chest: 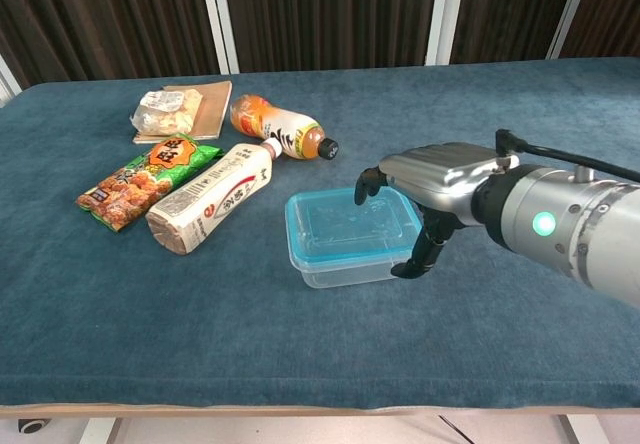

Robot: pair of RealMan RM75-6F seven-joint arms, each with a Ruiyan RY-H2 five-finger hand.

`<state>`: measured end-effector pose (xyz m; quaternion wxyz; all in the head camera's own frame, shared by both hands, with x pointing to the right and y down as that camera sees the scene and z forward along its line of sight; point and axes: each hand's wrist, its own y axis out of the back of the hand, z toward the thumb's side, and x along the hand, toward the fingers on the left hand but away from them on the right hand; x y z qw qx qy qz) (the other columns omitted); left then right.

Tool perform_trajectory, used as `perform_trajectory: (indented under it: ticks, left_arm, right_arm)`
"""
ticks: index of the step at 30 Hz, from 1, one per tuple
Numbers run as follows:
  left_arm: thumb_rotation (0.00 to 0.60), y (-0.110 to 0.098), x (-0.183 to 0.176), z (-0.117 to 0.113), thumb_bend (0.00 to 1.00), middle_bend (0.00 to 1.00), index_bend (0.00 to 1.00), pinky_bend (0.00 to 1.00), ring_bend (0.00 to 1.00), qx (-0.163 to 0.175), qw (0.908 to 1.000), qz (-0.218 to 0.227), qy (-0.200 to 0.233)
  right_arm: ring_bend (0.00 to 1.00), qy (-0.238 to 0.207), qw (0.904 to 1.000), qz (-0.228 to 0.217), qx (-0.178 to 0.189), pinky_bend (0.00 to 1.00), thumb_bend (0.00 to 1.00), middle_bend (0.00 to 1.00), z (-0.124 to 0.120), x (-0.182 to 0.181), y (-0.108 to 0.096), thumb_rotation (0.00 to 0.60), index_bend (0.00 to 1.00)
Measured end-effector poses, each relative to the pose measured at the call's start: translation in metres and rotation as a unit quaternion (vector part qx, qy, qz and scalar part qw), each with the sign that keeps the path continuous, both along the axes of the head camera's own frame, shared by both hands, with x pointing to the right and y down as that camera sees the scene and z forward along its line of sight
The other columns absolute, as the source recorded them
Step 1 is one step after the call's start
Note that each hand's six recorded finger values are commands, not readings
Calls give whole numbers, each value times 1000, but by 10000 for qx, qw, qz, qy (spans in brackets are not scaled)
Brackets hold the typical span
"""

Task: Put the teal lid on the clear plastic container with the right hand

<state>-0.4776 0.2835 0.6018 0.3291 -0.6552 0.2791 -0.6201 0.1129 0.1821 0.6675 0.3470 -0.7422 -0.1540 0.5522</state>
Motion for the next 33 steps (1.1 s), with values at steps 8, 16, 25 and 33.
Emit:
perform_trajectory:
  ticks: [8,16,25,33]
  left_arm:
    - [600,-1,3,-1,352,76,0,0,87,13,10000,27,0]
    - [600,-1,4,0,352,76,0,0,87,-3,10000,32,-3]
    - [600,0,6,1,352,76,0,0,87,-35,10000,61,-22]
    - [600,0,7,2,352,76,0,0,87,-48,10000,67,-28]
  right_arm:
    - [49,-110,9999,-34,60,27,152,134,-10,8,-2,600,224]
    - [0,-5,9993,-351,157,0,152,73,-13,23,4,600,391]
    - [0,53,9975,-668,204,0,152,43,-12,37,12,600,372]
    - [0,-44,9977,-665,92,0,152,27,-9,38,12,600,311]
